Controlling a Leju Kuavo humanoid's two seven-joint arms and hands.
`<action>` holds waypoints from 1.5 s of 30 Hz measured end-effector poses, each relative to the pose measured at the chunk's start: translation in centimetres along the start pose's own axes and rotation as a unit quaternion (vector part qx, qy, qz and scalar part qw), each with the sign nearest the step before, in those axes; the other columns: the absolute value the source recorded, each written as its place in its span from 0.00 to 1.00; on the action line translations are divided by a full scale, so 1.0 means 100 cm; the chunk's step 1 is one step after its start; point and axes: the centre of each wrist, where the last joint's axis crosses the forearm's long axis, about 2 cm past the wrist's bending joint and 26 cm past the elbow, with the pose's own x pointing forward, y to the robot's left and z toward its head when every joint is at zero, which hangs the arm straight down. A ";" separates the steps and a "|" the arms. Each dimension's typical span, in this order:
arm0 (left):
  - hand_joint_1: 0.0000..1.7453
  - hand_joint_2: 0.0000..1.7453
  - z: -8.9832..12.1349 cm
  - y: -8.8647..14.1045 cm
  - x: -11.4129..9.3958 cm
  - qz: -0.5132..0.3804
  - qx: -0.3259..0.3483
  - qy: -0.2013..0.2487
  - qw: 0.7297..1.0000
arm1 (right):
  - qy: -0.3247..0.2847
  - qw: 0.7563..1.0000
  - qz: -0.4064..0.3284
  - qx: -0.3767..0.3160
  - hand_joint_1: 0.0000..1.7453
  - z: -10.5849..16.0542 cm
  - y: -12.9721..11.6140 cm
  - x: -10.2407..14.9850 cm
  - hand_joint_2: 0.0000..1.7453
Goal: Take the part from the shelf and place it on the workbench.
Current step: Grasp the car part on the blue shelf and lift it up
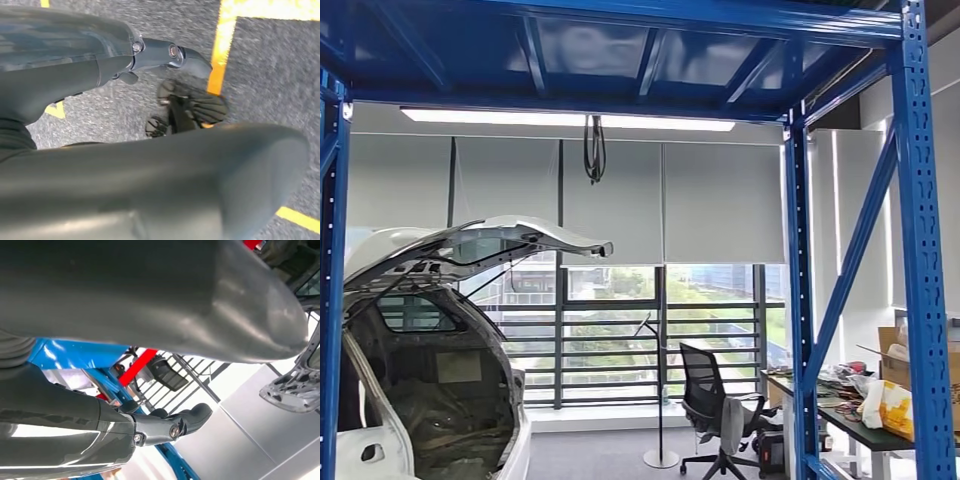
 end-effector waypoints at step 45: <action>0.00 0.00 0.002 -0.006 -0.004 0.008 0.006 0.006 1.000 | -0.003 0.998 -0.003 -0.063 0.00 0.013 -0.012 0.008 0.00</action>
